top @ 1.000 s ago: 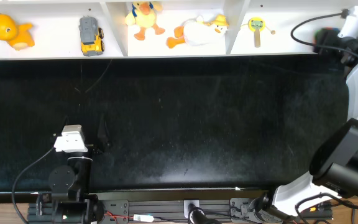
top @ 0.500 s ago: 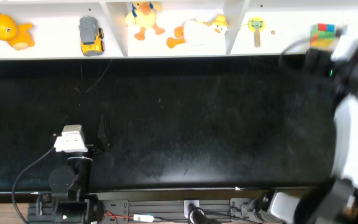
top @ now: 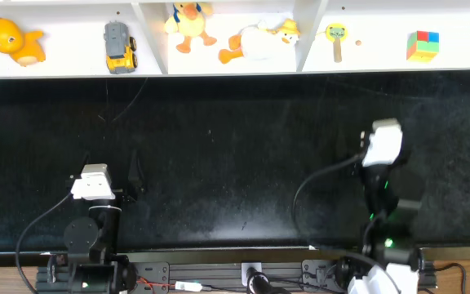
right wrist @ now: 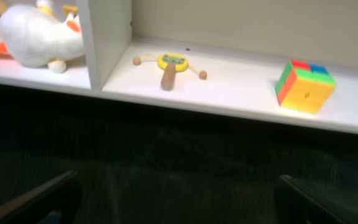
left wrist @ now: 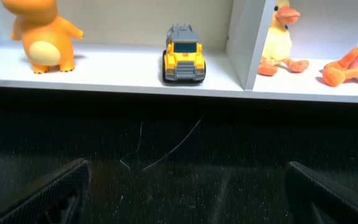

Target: Store Toys

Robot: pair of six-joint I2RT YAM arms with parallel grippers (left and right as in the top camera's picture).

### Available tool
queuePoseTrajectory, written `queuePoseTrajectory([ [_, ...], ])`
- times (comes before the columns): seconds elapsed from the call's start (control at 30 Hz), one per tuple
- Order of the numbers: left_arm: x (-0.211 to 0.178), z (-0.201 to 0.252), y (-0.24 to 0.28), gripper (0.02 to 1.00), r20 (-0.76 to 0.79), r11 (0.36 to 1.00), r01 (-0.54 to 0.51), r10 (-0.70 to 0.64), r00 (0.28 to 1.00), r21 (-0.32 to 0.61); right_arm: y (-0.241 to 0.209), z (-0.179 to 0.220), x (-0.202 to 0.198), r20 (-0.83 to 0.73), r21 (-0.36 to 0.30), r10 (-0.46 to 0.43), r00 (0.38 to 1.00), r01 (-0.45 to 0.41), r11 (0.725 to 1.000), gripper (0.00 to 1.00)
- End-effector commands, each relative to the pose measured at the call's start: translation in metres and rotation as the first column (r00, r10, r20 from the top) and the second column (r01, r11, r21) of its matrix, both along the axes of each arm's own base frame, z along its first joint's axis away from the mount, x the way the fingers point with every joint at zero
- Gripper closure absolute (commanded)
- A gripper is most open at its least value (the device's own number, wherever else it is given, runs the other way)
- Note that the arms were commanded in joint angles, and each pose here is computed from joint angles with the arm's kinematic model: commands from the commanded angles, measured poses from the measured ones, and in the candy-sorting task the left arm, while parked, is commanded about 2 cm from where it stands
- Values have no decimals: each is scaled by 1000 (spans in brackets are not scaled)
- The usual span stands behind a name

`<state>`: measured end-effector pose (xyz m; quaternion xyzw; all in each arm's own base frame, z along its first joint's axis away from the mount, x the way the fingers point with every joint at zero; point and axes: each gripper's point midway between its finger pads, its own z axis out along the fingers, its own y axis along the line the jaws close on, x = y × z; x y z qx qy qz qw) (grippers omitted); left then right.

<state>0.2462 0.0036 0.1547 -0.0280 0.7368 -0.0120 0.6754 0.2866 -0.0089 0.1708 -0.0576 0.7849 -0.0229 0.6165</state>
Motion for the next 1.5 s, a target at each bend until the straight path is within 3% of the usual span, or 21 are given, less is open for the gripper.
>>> queuePoseTrajectory([
  [0.03, 0, 1, -3, 20, 8, 1000, 15, -14, 1000, -19, 4, -19, -20, 64, 97, -23, 998, 16, 995, 5],
  [0.2, 0, 1, -3, 20, 8, 1000, 15, -15, 1000, -19, 23, -26, -35, 107, 112, 48, 993, -60, 992, 5],
  [0.37, 0, 1, -3, 20, 9, 1000, 15, -14, 1000, -19, 24, 7, -41, 249, 86, 48, 967, -72, 994, 5],
  [1.5, 0, 1, -3, 20, 8, 1000, 15, -15, 1000, -19, 24, 3, -41, 234, 88, 48, 971, -71, 994, 5],
])
